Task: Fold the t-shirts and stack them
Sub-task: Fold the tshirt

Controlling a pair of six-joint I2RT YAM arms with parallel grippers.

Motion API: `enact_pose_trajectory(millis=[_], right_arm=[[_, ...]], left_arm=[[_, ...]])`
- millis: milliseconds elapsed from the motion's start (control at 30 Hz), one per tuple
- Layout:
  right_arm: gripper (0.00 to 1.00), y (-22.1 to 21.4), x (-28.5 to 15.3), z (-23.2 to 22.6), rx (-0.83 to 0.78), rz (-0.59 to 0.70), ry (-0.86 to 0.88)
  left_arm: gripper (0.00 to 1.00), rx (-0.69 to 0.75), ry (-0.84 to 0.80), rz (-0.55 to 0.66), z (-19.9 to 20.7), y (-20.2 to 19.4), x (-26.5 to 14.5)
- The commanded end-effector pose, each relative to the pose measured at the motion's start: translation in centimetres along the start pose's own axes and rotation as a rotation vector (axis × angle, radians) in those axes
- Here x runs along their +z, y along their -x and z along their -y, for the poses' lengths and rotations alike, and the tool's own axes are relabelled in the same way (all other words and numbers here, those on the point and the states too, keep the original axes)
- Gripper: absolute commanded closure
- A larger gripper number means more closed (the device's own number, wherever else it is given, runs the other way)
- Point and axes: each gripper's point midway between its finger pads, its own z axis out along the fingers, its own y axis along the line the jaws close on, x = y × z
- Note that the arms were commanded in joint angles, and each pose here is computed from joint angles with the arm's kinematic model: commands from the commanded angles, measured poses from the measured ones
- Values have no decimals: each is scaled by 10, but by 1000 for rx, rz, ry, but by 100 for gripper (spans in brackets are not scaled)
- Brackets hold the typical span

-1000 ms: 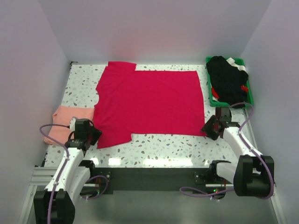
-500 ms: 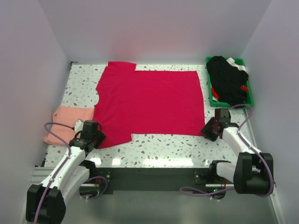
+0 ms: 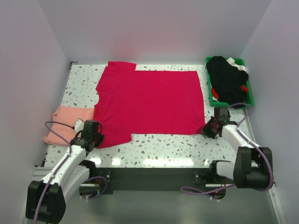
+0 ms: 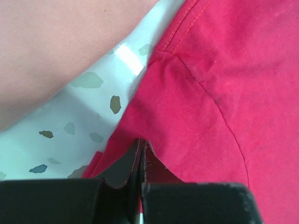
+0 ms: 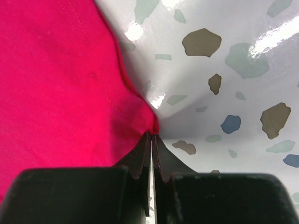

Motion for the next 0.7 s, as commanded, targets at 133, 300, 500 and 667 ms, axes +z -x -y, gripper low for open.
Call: enact_pose_trajectory(millis=[133, 300, 500, 667], right_arm=[[100, 23, -20, -23, -30, 53, 63], [100, 35, -32, -35, -45, 85, 95], [100, 35, -35, -43, -55, 75, 131], [100, 33, -29, -50, -62, 52, 170]], left_arm=[[100, 18, -88, 81, 24, 25, -17], [100, 28, -114, 107, 36, 38, -30], [57, -3, 18, 78, 13, 32, -28], [34, -27, 90, 51, 0, 23, -25]])
